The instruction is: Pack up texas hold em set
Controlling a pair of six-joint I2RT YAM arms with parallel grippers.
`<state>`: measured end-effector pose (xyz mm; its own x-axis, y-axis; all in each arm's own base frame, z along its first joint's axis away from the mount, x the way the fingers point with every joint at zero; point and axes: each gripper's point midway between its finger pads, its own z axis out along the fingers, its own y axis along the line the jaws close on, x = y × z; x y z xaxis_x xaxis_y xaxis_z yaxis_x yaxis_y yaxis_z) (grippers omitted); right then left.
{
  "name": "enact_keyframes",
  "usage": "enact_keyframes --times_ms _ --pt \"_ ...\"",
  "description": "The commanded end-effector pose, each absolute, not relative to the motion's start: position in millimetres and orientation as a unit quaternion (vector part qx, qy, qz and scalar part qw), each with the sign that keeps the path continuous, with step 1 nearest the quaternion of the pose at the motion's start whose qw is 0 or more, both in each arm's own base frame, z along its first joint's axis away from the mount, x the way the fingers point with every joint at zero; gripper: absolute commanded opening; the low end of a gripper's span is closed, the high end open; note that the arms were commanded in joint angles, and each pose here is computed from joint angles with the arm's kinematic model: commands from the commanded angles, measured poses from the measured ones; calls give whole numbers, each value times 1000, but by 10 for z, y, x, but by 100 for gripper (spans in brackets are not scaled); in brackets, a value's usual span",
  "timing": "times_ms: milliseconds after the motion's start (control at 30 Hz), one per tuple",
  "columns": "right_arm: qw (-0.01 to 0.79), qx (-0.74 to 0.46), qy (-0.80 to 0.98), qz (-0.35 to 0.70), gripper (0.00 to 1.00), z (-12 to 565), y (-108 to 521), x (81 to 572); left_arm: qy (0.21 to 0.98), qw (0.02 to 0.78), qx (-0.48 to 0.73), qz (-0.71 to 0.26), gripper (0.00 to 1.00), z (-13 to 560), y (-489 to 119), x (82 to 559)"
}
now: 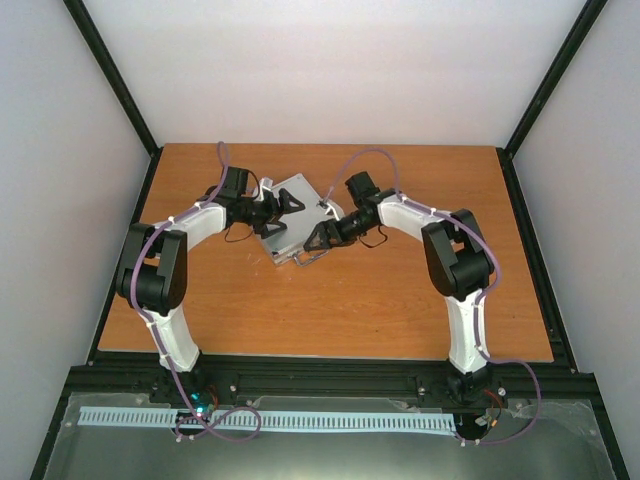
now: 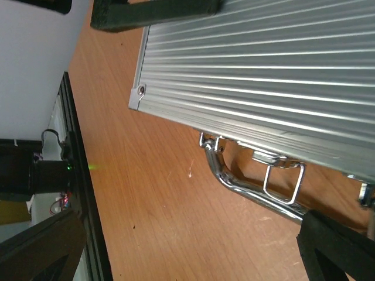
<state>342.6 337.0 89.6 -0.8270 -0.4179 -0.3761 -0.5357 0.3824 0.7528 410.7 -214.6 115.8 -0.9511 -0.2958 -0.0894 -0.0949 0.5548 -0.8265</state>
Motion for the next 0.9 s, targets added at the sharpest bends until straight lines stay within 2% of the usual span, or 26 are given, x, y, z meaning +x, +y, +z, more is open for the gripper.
enact_keyframes --times_ms 0,200,500,733,867 --pt "74 -343 823 447 100 968 3456 3256 888 80 -132 -433 100 955 -2092 3954" --pt "88 -366 854 358 100 731 3547 3291 888 80 -132 -433 100 959 -2090 3948" --pt "170 -337 891 254 100 479 3471 3666 891 75 -130 -428 100 942 -2079 3911" --pt "160 -339 890 260 100 217 3501 3637 892 72 -130 -426 100 917 -2080 3918" --pt "203 -329 889 246 100 168 3454 3710 892 71 -131 -426 100 913 -2083 3927"
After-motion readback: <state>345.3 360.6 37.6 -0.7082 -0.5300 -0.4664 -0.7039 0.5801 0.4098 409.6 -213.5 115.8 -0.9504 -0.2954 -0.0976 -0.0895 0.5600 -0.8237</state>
